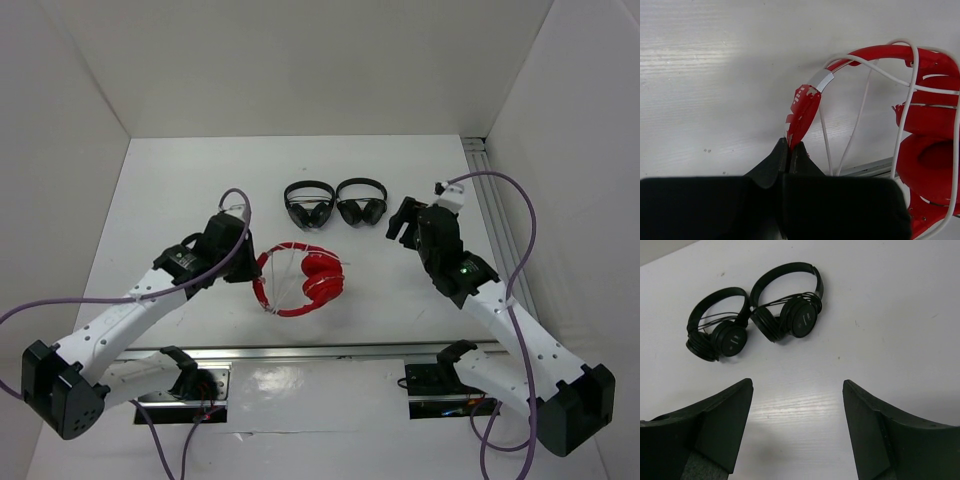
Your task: Wrap the headphones
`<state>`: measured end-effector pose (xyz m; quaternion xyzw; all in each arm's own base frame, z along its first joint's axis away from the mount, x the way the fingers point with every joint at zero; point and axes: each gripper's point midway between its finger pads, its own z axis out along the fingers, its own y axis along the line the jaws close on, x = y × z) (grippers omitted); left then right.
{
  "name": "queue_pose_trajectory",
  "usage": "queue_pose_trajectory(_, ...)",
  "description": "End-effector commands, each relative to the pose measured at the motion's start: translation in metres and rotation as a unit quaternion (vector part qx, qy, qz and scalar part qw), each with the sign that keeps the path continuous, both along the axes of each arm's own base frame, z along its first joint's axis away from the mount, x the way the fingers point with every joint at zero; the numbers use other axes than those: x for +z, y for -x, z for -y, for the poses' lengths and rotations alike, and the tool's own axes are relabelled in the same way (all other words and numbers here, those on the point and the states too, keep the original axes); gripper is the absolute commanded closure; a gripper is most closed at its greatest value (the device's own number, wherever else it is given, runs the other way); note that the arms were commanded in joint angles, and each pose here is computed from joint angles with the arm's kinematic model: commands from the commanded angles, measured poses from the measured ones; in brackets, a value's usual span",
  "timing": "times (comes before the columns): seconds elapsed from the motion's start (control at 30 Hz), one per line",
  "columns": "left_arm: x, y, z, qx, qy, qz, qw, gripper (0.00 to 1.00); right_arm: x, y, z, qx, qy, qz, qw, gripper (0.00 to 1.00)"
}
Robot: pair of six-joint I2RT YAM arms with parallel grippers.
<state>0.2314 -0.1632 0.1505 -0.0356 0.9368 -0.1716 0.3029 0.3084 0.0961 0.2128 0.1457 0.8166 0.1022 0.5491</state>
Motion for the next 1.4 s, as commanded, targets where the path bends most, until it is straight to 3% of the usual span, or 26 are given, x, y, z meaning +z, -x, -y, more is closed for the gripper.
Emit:
queue_pose_trajectory(0.0, 0.039, -0.004, 0.025, -0.007, 0.084, 0.050, 0.995, 1.00, 0.008, 0.006, 0.000, 0.012, 0.000, 0.002, 1.000, 0.20)
queue_pose_trajectory(0.43, 0.029, 0.012, 0.007, 0.030, 0.046, 0.019, 0.998, 1.00, 0.001, 0.009, -0.010, 0.042, -0.010, -0.008, 0.999, 0.20)
queue_pose_trajectory(0.7, -0.015, -0.046, 0.050, -0.004, 0.041, 0.034, 0.999, 1.00, -0.007, 0.008, -0.016, 0.050, -0.021, -0.005, 0.999, 0.20)
queue_pose_trajectory(0.87, -0.087, -0.080, 0.046, 0.027, 0.000, -0.034, 0.999, 1.00, -0.017, 0.005, -0.020, 0.063, -0.008, -0.019, 0.998, 0.20)
queue_pose_trajectory(1.0, -0.111, -0.097, 0.038, 0.040, 0.008, -0.050, 0.998, 1.00, -0.030, 0.009, -0.025, 0.077, -0.009, -0.027, 0.997, 0.20)
queue_pose_trajectory(1.13, -0.109, -0.111, 0.035, 0.047, 0.008, -0.044, 0.998, 1.00, -0.036, 0.009, -0.026, 0.083, -0.006, -0.028, 0.996, 0.20)
queue_pose_trajectory(1.37, -0.097, -0.101, 0.023, 0.064, -0.005, -0.029, 0.998, 1.00, -0.044, 0.010, -0.030, 0.090, -0.013, -0.035, 0.995, 0.20)
